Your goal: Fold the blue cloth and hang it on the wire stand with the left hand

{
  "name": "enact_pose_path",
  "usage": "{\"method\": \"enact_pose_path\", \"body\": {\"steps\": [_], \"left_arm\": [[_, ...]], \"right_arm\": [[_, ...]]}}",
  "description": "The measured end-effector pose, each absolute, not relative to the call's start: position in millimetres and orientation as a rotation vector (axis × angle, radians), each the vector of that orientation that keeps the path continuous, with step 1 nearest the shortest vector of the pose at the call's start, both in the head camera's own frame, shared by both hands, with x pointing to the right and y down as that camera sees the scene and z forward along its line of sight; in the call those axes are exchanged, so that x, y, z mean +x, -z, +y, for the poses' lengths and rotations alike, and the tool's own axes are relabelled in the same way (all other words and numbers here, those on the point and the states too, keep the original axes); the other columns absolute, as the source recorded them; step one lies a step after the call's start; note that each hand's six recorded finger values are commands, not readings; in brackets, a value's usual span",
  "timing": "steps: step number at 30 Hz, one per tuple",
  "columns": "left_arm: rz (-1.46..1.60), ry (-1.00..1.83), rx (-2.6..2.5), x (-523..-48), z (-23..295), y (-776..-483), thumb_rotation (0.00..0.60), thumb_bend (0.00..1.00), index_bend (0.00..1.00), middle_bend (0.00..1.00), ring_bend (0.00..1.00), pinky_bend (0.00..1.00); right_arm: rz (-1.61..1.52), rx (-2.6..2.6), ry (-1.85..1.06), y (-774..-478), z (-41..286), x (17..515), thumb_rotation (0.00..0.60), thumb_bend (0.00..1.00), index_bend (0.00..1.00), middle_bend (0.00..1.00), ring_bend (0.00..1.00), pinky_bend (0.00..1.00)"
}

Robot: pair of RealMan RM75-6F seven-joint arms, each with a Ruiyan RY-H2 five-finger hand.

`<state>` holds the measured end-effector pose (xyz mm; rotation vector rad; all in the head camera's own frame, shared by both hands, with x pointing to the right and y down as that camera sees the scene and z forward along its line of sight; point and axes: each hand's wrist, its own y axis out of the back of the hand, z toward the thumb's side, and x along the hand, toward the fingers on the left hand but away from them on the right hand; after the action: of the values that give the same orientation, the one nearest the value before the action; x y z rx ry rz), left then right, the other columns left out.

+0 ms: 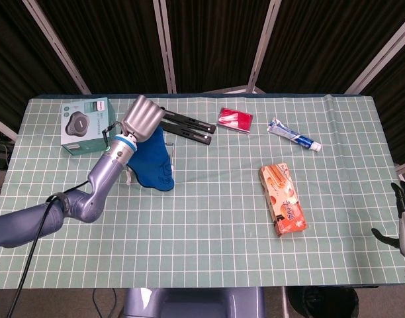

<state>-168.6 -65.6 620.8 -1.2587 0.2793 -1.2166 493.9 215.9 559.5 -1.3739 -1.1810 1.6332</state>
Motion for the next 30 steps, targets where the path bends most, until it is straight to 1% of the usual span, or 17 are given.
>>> {"method": "enact_pose_path", "body": {"steps": [10, 13, 14, 16, 17, 18, 20, 21, 26, 30], "left_arm": [[0.3, 1.306, -1.332, -167, -71, -662, 0.6, 0.75, 0.92, 0.95, 0.93, 1.0], [0.303, 1.335, -1.361, -167, -69, -673, 0.6, 0.75, 0.9, 0.94, 0.92, 1.0], [0.305, 1.342, -1.371, -168, -69, -676, 0.6, 0.74, 0.84, 0.93, 0.92, 1.0], [0.308, 1.357, -1.393, -168, -68, -682, 0.6, 0.64, 0.61, 0.93, 0.91, 1.0], [0.311, 1.365, -1.407, -169, -67, -685, 0.6, 0.55, 0.45, 0.92, 0.91, 1.0], [0.316, 1.374, -1.427, -169, -65, -688, 0.6, 0.43, 0.25, 0.92, 0.91, 1.0], [0.324, 1.39, -1.456, -169, -64, -692, 0.6, 0.29, 0.04, 0.9, 0.91, 1.0], [0.328, 1.397, -1.468, -170, -63, -693, 0.6, 0.25, 0.0, 0.89, 0.91, 1.0], [0.381, 1.442, -1.559, -170, -62, -696, 0.6, 0.18, 0.0, 0.88, 0.91, 1.0], [0.458, 1.421, -1.624, -164, -63, -685, 0.6, 0.14, 0.0, 0.87, 0.91, 1.0]], "right_arm": [[-1.174, -1.37, -1.656, -564, 216, 496, 0.6, 0.0, 0.0, 0.0, 0.0, 0.0], [-1.177, -1.366, -1.661, -564, 216, 497, 0.6, 0.0, 0.0, 0.0, 0.0, 0.0], [-1.177, -1.365, -1.663, -564, 216, 497, 0.6, 0.0, 0.0, 0.0, 0.0, 0.0], [-1.176, -1.364, -1.665, -565, 216, 498, 0.6, 0.0, 0.0, 0.0, 0.0, 0.0], [-1.176, -1.364, -1.666, -565, 216, 498, 0.6, 0.0, 0.0, 0.0, 0.0, 0.0], [-1.176, -1.363, -1.667, -565, 217, 498, 0.6, 0.0, 0.0, 0.0, 0.0, 0.0], [-1.176, -1.363, -1.669, -565, 217, 498, 0.6, 0.0, 0.0, 0.0, 0.0, 0.0], [-1.176, -1.362, -1.67, -565, 217, 499, 0.6, 0.0, 0.0, 0.0, 0.0, 0.0], [-1.179, -1.359, -1.671, -564, 218, 499, 0.6, 0.0, 0.0, 0.0, 0.0, 0.0], [-1.18, -1.359, -1.668, -563, 219, 499, 0.6, 0.0, 0.0, 0.0, 0.0, 0.0]]}}
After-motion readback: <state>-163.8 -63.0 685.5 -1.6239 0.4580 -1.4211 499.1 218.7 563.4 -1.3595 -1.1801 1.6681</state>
